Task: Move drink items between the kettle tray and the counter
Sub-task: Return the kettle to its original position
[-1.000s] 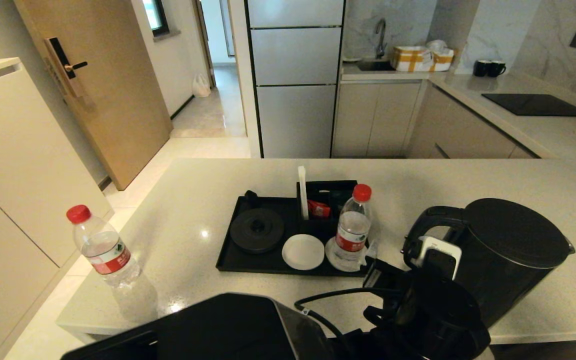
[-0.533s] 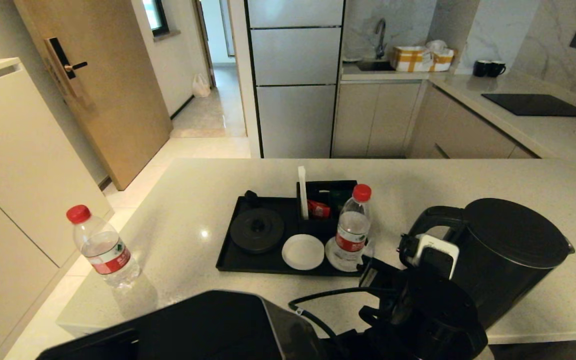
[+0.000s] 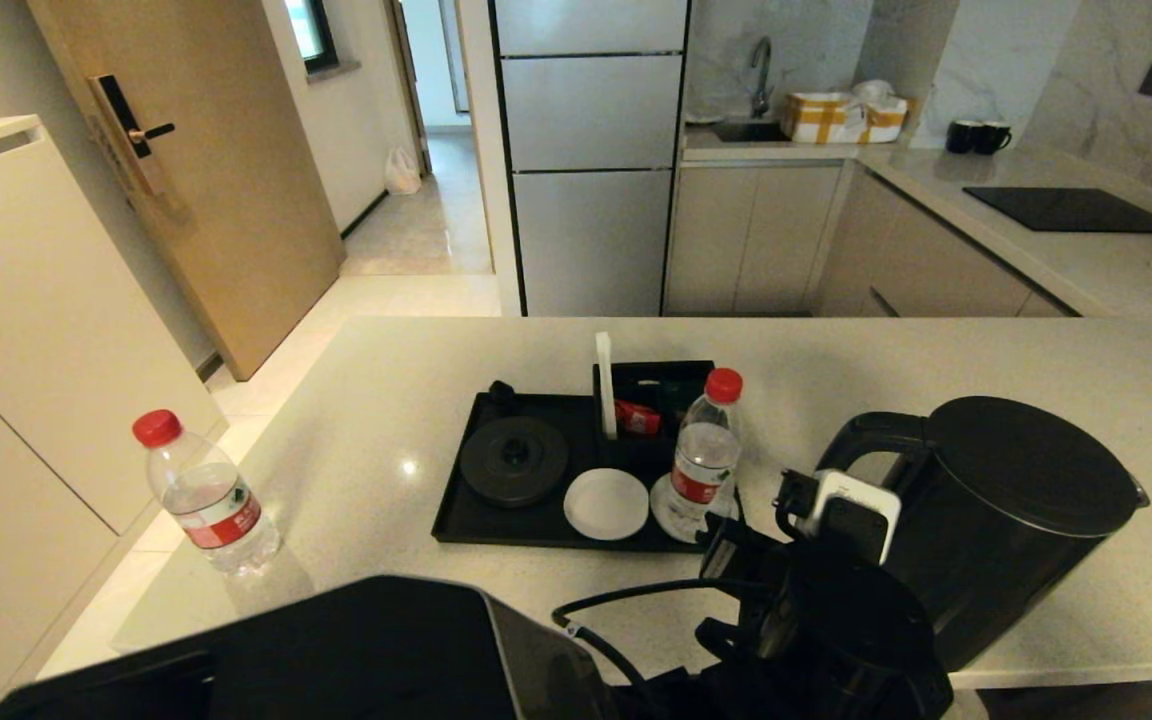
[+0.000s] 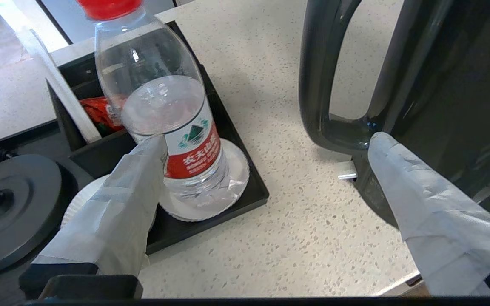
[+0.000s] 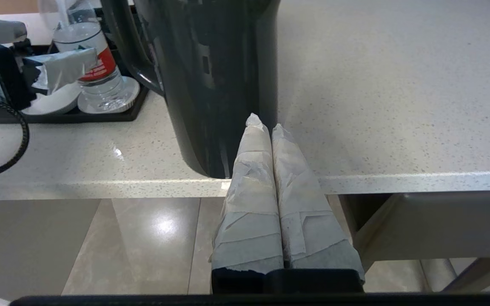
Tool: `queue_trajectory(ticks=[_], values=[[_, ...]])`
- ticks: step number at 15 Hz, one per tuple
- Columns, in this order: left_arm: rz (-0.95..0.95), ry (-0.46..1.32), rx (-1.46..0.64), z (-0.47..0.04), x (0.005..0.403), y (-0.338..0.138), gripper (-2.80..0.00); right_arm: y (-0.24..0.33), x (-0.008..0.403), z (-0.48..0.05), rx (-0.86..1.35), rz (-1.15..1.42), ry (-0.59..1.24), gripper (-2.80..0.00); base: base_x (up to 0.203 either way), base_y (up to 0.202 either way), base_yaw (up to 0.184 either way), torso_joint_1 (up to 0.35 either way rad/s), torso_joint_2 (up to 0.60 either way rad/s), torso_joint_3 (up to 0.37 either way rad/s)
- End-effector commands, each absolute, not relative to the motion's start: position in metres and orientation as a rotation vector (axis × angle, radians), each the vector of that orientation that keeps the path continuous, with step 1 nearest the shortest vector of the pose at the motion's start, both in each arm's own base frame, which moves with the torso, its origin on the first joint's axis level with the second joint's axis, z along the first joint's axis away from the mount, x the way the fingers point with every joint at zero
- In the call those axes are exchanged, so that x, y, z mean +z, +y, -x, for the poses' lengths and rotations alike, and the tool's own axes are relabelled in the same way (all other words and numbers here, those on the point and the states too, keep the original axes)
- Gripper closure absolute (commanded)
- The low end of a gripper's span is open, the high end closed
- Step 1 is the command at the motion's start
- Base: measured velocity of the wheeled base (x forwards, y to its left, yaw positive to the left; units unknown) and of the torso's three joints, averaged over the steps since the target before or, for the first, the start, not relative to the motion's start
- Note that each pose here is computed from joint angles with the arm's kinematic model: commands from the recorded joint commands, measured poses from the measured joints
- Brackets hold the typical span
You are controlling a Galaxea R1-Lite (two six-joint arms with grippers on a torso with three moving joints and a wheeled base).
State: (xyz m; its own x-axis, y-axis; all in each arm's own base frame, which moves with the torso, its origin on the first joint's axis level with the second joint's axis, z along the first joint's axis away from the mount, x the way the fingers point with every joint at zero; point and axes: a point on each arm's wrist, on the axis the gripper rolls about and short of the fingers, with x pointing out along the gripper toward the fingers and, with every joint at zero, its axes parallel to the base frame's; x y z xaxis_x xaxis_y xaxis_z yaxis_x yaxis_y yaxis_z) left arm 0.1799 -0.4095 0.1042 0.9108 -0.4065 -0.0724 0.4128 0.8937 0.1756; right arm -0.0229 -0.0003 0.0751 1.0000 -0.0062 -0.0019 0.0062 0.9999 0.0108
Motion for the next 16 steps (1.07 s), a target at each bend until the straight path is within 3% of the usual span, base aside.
queue_trajectory(ticks=[1, 12, 16], values=[[-0.19, 0.035, -0.42, -0.177, 0.107, -0.401, -2.8, 0.0, 0.076, 0.023, -0.006, -0.011, 0.0, 0.0, 0.0, 0.0, 0.0, 0.0, 0.0, 0.0], [-0.177, 0.029, -0.367, -0.167, 0.133, -0.367, -2.8, 0.0, 0.075, 0.023, -0.006, -0.011, 0.002, 0.0, 0.0, 0.0, 0.0, 0.0, 0.0, 0.0], [-0.163, 0.026, -0.295, -0.178, 0.15, -0.329, -2.8, 0.0, 0.075, 0.023, -0.006, -0.011, 0.002, 0.0, 0.0, 0.0, 0.0, 0.0, 0.0, 0.0]])
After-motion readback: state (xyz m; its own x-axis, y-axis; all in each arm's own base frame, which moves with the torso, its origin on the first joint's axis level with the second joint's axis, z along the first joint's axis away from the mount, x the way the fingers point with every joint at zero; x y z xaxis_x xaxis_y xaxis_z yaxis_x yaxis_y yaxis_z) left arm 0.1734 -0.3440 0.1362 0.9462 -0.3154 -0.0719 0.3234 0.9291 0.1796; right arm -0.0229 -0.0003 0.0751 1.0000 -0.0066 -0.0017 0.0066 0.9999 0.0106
